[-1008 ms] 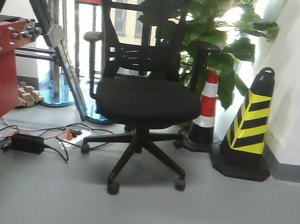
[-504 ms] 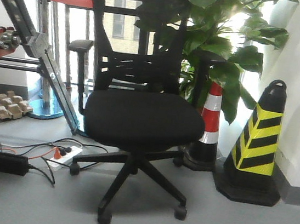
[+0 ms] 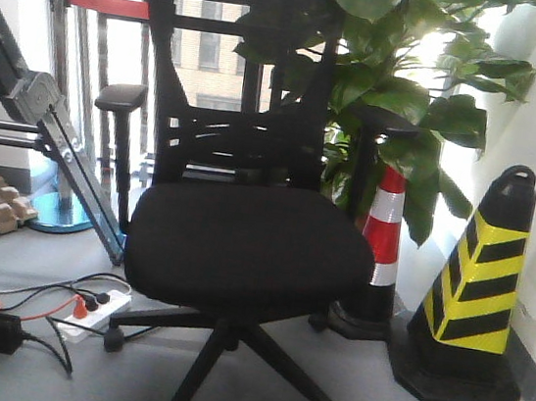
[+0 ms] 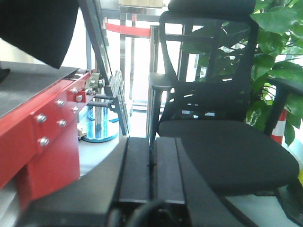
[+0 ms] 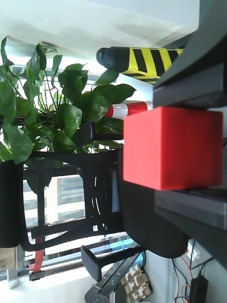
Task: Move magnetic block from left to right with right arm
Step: 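Drive forward toward the office chair while holding the cube, then turn the base toward the second felt table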
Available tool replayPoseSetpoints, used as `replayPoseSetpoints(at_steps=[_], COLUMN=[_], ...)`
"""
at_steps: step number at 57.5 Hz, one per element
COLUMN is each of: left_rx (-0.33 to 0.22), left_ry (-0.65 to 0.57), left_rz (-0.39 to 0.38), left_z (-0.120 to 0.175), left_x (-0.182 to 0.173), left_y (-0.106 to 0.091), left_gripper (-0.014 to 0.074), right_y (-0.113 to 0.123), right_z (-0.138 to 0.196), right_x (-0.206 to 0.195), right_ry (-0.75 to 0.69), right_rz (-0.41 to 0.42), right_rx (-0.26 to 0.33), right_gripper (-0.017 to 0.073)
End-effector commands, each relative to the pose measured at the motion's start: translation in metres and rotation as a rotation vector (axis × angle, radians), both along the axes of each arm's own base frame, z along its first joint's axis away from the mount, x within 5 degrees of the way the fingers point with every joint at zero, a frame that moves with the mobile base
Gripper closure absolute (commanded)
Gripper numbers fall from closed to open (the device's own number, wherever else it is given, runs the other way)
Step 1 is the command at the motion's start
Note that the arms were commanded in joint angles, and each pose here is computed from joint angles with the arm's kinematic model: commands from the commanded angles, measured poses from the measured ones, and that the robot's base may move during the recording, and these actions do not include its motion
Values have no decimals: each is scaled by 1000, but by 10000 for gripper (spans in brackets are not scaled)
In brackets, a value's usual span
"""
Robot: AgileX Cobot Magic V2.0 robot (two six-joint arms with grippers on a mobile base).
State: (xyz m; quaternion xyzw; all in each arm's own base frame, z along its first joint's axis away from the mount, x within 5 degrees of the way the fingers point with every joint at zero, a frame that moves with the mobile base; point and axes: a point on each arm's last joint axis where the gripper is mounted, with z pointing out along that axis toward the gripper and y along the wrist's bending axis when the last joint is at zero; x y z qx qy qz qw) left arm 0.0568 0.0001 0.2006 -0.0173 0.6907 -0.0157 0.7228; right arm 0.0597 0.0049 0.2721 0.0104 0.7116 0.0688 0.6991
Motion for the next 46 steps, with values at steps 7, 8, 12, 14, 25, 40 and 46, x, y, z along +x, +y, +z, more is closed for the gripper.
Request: replayPoseSetpoints(at_steps=[7, 8, 12, 14, 25, 40, 46], left_rx=[-10, -10, -10, -10, -10, -10, -10], left_ry=[-82, -82, -82, -82, -82, -82, -82], left_rz=[3, 3, 3, 3, 3, 3, 3], left_z=[5, 5, 5, 5, 5, 5, 5], left_x=[-1, -1, -1, -1, -1, -1, -1], left_y=[0, 0, 0, 0, 0, 0, 0], left_gripper=[720, 720, 720, 720, 720, 720, 720], right_y=[0, 0, 0, 0, 0, 0, 0], right_z=[17, 17, 17, 17, 17, 17, 17], right_x=[-1, -1, -1, -1, -1, -1, -1], right_ry=[-104, -104, -104, -104, -104, -104, -104], right_rz=[-5, -5, -5, -5, -5, -5, -5], right_rx=[-10, -10, -10, -10, -10, -10, -10], right_gripper=[325, 325, 325, 325, 325, 325, 325])
